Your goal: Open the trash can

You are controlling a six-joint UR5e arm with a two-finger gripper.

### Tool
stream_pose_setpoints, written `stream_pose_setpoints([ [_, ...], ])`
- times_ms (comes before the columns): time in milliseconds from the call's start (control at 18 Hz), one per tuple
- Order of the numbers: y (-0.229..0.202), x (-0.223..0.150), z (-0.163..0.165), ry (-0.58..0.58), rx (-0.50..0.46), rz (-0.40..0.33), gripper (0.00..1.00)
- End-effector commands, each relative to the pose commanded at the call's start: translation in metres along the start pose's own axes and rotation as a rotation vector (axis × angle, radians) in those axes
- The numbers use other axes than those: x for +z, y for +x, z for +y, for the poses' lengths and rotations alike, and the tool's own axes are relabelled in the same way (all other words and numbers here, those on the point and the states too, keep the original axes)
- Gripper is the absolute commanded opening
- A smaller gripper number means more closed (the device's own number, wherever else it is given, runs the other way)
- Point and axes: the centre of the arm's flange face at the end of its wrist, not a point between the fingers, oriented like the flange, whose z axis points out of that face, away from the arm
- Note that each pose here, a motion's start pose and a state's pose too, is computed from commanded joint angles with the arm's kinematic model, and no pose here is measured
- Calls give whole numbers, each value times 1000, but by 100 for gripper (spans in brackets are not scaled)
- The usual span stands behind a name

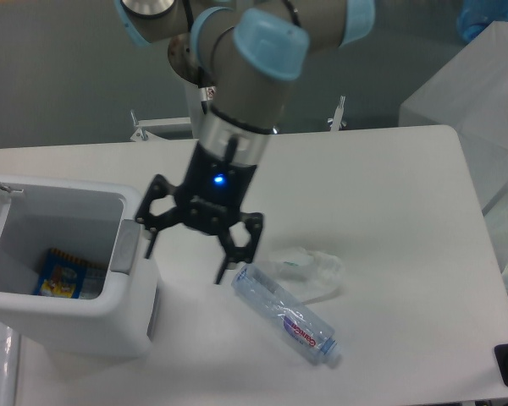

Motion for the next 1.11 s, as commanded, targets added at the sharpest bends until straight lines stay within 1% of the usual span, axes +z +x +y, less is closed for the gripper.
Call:
stream_pose_setpoints([
  [56,-11,-1,6,-4,30,-11,100],
  [167,-43,17,25,-40,90,-20,100],
  [333,-84,13,51,-122,143,-108,100],
  [444,-102,16,66,-175,195,-136,100],
  [500,-113,24,75,-205,211,-140,100],
  [611,-130,35,87,-275,252,-162,100],
  [722,-151,51,104,-400,323,-193,100],
  [778,-153,52,106,-459,362,-211,100],
  [833,-151,56,108,-500,385,-208,100],
  [944,-149,64,113,-541,408,-184,100],
  [1111,-148,66,116,-576,440,-182,100],
])
